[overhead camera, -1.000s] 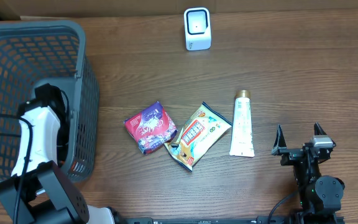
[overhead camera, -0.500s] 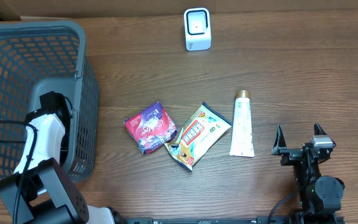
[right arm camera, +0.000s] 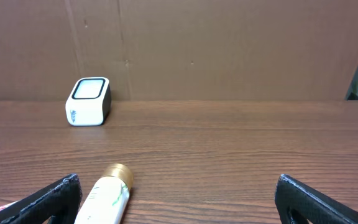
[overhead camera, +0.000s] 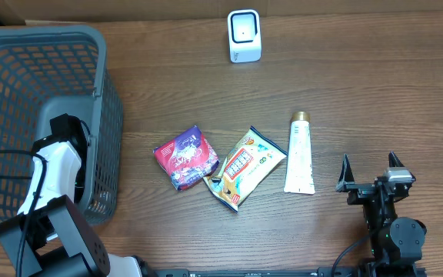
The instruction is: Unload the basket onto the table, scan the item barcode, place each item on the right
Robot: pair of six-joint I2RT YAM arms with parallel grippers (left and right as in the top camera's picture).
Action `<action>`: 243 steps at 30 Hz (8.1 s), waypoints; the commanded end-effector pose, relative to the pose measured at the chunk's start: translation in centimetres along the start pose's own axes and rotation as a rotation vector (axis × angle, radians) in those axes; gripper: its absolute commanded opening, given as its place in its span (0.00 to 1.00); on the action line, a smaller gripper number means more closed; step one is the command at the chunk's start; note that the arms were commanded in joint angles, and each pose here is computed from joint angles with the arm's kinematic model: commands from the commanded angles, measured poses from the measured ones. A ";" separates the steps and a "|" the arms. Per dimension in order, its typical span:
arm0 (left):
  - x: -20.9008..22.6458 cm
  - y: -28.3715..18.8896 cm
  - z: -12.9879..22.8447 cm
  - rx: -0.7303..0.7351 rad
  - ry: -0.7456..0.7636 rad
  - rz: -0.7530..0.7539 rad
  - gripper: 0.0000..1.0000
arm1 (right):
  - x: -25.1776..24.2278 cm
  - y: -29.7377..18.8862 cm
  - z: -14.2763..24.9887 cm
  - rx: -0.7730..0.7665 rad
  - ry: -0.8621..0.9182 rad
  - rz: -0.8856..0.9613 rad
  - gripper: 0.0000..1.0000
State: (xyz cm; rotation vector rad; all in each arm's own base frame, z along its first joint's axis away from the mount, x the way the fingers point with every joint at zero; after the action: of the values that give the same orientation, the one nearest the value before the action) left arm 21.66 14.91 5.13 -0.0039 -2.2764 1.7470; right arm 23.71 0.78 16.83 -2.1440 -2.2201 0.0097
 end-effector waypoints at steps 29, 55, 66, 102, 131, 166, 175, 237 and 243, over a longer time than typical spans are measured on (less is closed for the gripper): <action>1.1 -28.6 -9.6 -0.288 0.086 0.386 0.04 | -0.2 0.0 0.2 -0.004 0.004 0.011 1.00; -8.4 -34.3 24.4 -0.109 1.320 0.820 0.04 | -0.2 0.0 0.2 -0.004 0.004 0.011 1.00; -9.8 -23.3 38.4 0.014 1.723 0.738 0.04 | -0.2 0.0 0.2 -0.004 0.004 0.011 1.00; -11.6 -27.0 39.4 -0.143 1.859 0.749 1.00 | 1.1 0.0 0.2 0.002 0.068 -0.068 1.00; -11.4 -25.7 36.8 -0.111 1.791 0.638 1.00 | 14.7 -9.6 1.4 0.554 0.710 -1.048 0.04; -10.9 -25.1 35.7 -0.136 1.796 0.567 1.00 | 13.2 -1.9 13.3 1.055 1.054 -0.758 0.04; -11.7 -25.2 35.0 -0.189 1.729 0.558 1.00 | 14.3 -2.3 7.2 0.904 0.981 -1.001 0.04; -8.6 -42.0 19.3 -0.899 1.209 0.824 1.00 | 11.8 3.3 -5.8 0.657 -0.837 -0.931 1.00; -7.6 -43.4 15.7 -1.017 0.989 0.759 1.00 | 12.1 1.6 -2.9 0.667 -0.876 -1.041 1.00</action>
State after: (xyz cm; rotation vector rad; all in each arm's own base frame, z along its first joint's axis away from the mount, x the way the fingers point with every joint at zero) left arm 33.00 -16.25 37.81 -1.7180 -1.8315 0.3281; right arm 25.26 12.61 19.16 -0.5408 -2.6906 1.5477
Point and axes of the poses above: each gripper's point midway between its finger pads, its own y axis out along the fingers, its own x axis along the line the jaws close on, z = x × y, the point moved 1 cm from there along -y, back along the fingers, and after that the axes turned 1 degree about y, right-handed, at the moved point
